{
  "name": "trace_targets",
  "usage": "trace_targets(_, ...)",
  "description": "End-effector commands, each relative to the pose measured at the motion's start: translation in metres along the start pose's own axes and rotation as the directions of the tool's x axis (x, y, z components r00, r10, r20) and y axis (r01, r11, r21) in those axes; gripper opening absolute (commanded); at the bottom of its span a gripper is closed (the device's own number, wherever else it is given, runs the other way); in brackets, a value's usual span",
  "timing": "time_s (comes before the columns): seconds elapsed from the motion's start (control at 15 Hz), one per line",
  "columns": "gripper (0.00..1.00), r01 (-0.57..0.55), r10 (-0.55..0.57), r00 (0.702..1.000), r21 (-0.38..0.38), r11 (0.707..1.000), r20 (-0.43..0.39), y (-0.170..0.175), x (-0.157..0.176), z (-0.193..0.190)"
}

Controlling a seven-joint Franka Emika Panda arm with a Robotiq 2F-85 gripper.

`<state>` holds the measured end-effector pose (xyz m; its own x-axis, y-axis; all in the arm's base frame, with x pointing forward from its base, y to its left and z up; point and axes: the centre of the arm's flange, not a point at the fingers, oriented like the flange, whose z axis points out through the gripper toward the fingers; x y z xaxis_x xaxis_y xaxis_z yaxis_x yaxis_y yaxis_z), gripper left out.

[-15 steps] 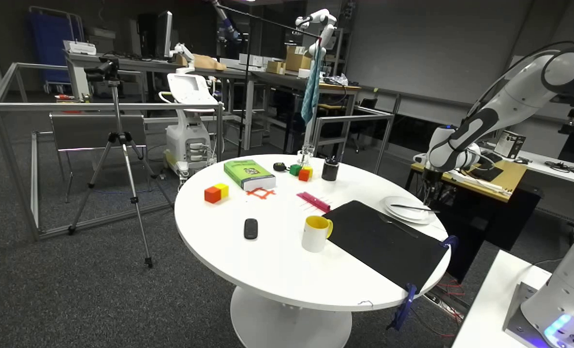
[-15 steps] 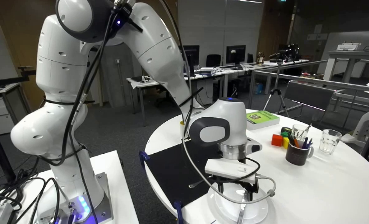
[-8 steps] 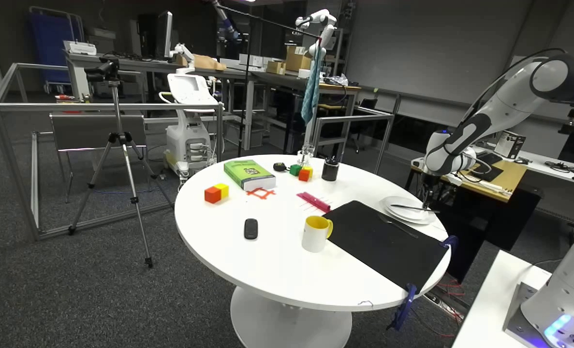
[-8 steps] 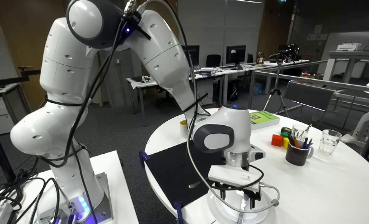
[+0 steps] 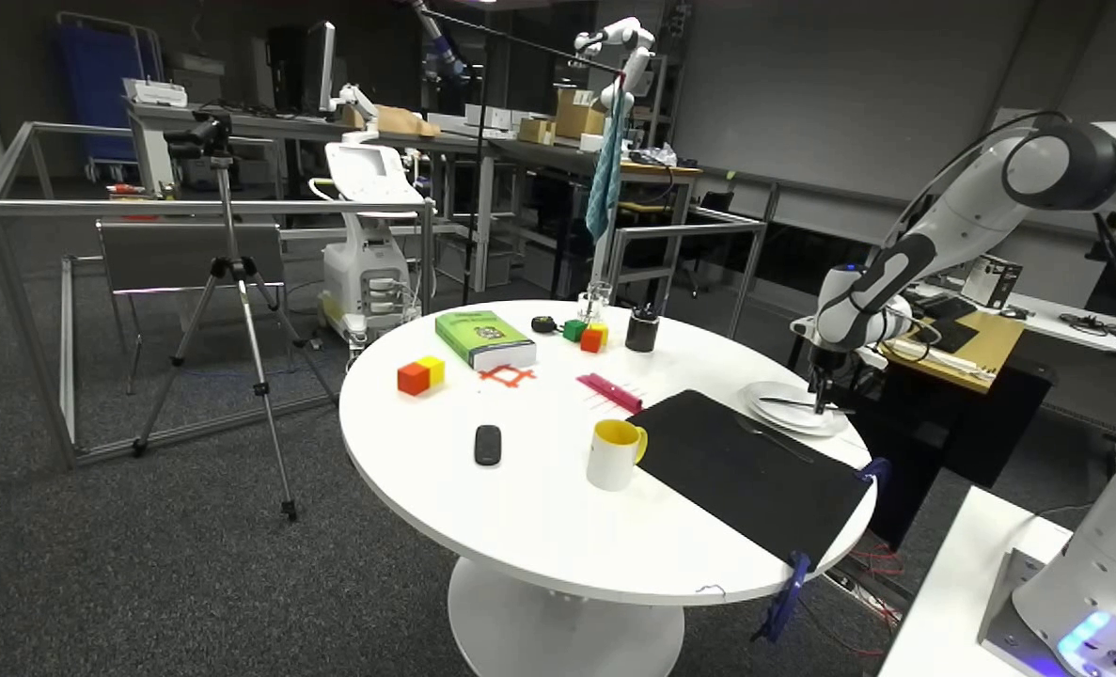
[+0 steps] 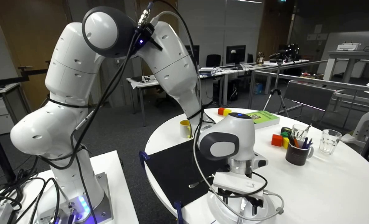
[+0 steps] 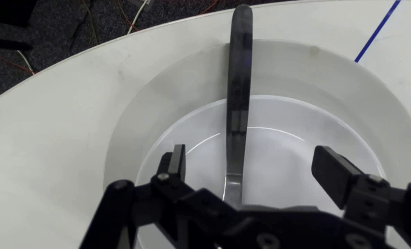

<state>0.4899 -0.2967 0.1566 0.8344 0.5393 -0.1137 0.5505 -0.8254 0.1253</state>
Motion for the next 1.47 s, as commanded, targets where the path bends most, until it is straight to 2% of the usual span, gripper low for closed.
trace_targets(0.0,0.94,0.029,-0.029,1.000,-0.007,1.000,0.004,0.013,0.004,0.007)
trace_targets(0.07,0.93,0.032,-0.032,0.999,-0.006,0.999,0.006,0.014,0.005,0.009)
trace_targets(0.13,0.84,0.032,-0.032,0.999,-0.006,0.999,0.008,0.014,0.006,0.011)
trace_targets(0.2,0.68,0.034,-0.034,0.999,-0.004,0.999,0.009,0.015,0.007,0.013)
trace_targets(0.47,0.41,0.039,-0.039,0.999,-0.006,0.999,0.012,0.016,0.010,0.015)
trace_targets(0.53,0.31,0.039,-0.039,0.999,-0.009,0.999,0.012,0.017,0.011,0.013)
trace_targets(0.8,0.00,0.046,-0.046,0.999,-0.019,0.999,0.011,0.016,0.017,0.007)
trace_targets(1.0,0.04,0.056,-0.056,0.998,-0.026,0.998,0.007,0.014,0.024,0.001)
trace_targets(1.4,0.04,0.070,-0.070,0.998,-0.050,0.996,-0.002,0.006,0.040,-0.025)
